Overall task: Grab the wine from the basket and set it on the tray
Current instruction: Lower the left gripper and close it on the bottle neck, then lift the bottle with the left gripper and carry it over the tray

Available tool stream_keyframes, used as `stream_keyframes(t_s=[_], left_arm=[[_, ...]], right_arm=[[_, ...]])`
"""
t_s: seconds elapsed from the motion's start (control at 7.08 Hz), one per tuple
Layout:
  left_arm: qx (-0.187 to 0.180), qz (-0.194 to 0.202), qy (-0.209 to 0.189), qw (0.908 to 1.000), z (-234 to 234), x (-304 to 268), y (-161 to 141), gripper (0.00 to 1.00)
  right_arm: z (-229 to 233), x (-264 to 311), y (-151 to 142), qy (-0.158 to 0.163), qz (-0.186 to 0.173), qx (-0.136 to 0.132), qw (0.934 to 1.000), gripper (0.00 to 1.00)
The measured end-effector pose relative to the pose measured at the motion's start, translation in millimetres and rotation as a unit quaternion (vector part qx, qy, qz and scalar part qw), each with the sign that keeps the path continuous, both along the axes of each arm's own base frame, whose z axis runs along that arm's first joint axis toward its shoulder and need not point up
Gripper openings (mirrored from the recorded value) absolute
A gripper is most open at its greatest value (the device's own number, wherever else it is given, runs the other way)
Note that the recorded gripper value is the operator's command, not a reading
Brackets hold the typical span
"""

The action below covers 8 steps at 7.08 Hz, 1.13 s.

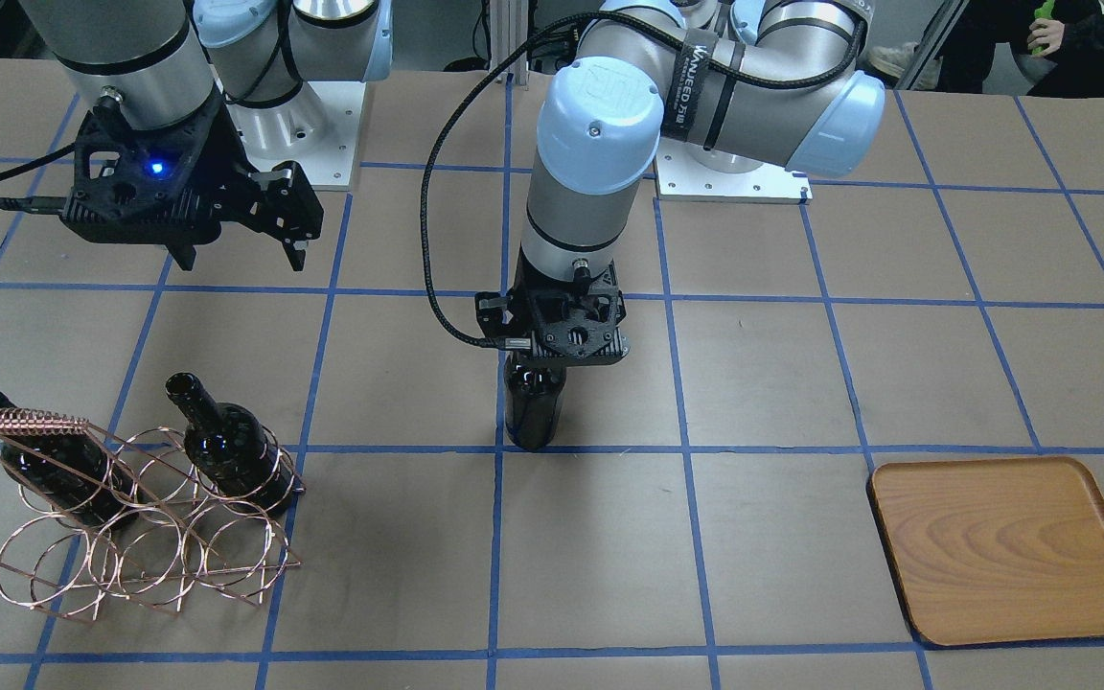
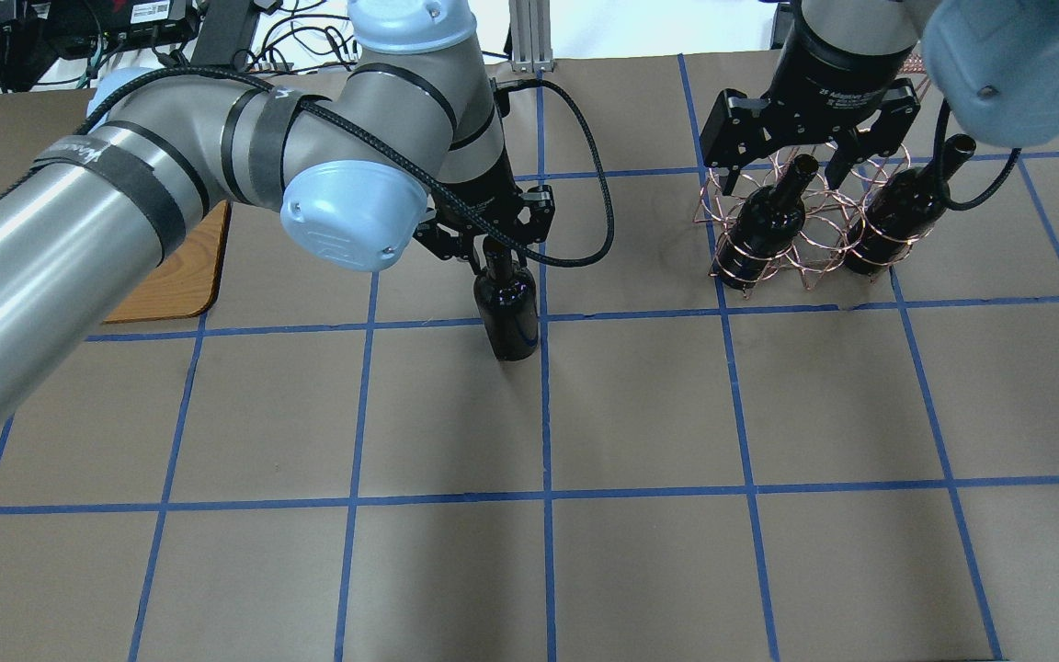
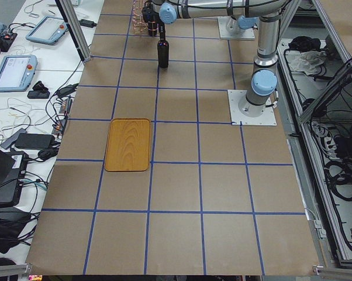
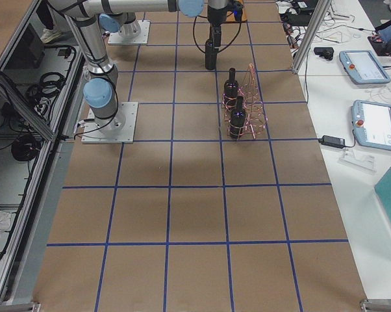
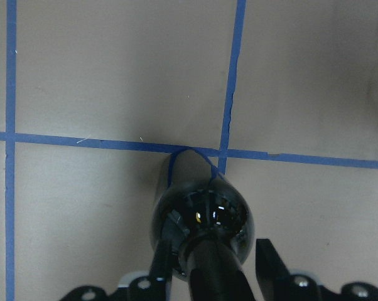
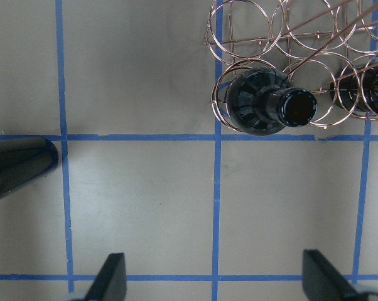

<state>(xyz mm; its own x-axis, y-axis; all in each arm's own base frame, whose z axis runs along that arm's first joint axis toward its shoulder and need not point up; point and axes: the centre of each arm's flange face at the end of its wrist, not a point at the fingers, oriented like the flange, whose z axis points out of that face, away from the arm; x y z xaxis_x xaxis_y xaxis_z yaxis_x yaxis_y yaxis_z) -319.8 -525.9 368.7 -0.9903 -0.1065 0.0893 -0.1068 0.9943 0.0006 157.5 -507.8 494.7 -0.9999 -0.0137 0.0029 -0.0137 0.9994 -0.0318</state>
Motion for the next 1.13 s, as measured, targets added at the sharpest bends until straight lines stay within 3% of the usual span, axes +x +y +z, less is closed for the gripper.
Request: stream_keyframes(t_s=[0.28, 0.42, 0.71, 1.13], left_arm=[[-0.004, -0.001, 0.001, 1.0000, 1.6, 0.5, -0.4, 0.37], [-0.003, -0.001, 0.000, 1.0000, 0.5, 0.9, 0.0, 0.25], [-0.006, 0.004, 0.000, 1.0000, 6.4, 6.5, -0.4, 0.09], [-0.009, 0.030, 0.004, 0.9995, 35.0, 48.8, -13.8, 0.07]], right_arm=[[-0.5, -0.1, 0.2, 0.000, 0.000, 0.001, 1.0000, 1.00], [-0.6, -0.1, 0.2, 0.001, 0.000, 0.001, 1.0000, 1.00], [-0.9, -0.1, 0.7, 0.001, 0.000, 0.001, 1.0000, 1.00], [-1.4, 1.2, 2.4, -0.002, 0.001, 0.002, 1.0000, 1.00]])
